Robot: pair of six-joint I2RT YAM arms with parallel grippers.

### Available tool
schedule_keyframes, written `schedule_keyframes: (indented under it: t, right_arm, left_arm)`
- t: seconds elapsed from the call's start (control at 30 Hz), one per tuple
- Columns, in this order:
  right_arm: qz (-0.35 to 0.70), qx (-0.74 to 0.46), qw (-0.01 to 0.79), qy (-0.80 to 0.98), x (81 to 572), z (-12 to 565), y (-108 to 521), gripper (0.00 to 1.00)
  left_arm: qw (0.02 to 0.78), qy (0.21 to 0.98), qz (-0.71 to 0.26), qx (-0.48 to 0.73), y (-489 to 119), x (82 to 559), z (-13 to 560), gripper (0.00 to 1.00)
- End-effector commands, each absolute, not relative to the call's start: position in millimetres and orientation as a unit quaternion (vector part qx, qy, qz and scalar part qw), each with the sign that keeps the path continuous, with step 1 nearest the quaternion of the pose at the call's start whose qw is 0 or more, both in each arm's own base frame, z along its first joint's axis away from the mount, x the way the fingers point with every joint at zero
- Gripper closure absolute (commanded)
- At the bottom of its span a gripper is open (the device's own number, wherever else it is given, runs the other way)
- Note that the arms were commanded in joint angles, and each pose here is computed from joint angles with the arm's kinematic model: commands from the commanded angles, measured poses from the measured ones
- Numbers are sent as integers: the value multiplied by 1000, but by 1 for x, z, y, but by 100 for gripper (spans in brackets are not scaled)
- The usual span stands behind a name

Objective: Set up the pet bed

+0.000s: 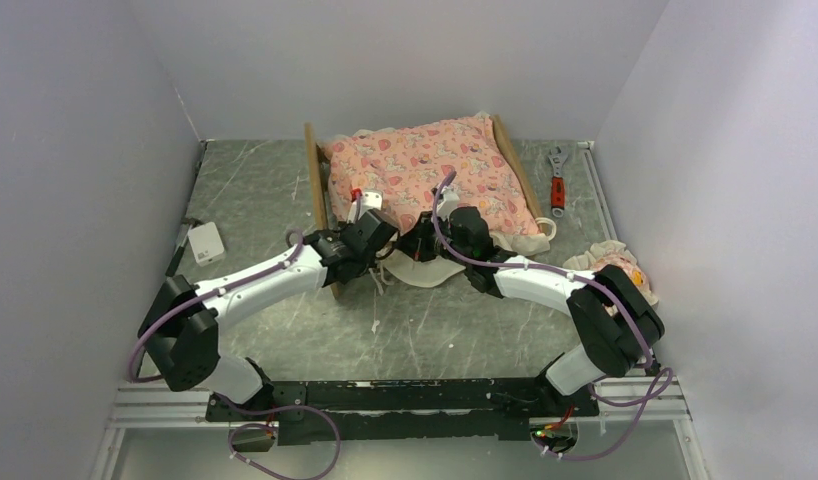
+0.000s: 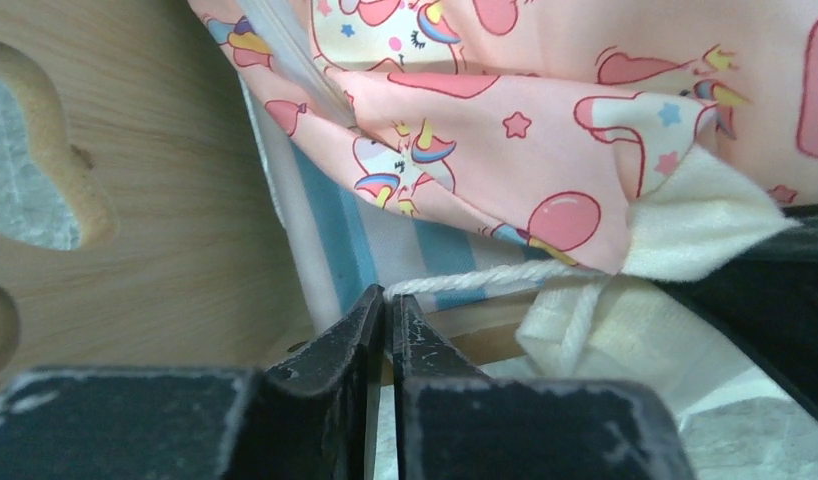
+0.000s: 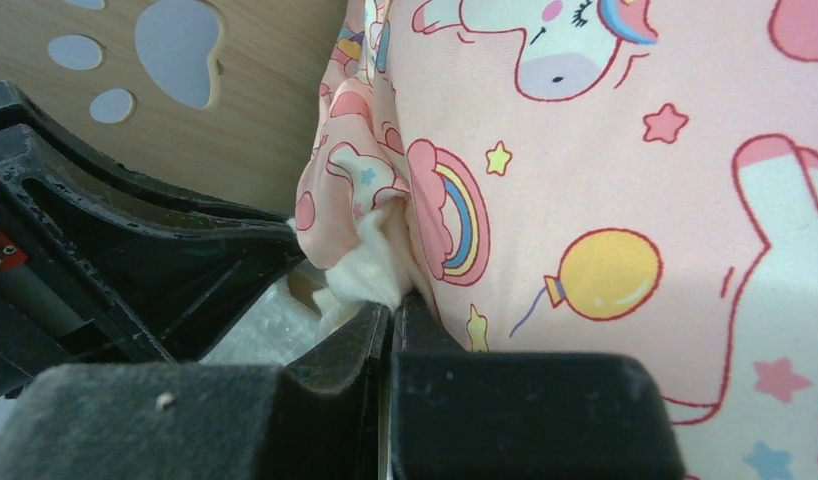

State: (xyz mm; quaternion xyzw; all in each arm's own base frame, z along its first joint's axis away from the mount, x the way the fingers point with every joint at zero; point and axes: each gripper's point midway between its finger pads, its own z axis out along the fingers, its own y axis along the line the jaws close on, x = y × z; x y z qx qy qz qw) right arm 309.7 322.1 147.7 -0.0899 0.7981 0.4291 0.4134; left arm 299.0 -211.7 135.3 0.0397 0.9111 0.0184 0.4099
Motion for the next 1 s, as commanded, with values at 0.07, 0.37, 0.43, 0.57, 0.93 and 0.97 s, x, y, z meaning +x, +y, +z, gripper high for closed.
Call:
schedule_keyframes:
  t: [0.07,0.37,0.43,0.57,0.93,0.97]
  right_arm:
    - [447,-91,436,776,311,169,321,100]
    - [470,-139,431,758,305,187,334,100]
    - [476,-154,425,754,302,191,339,100]
    - [481,-172,413,754,300,190,350,100]
    - [490,-196,391,754,293,184,370,100]
    - [492,-198,389,753,292,184,372,100]
  left_arm:
    - [447,891,51,70,-194,302,185,96]
    - [508,827,110,215,-189,321,270,98]
    - [508,814,137,246,-185,324,278,97]
    - [512,795,184,267,-177,332,292,96]
    - [500,774,255,293,-157,332,304,93]
    - [499,771,259,299,-156,332,302,93]
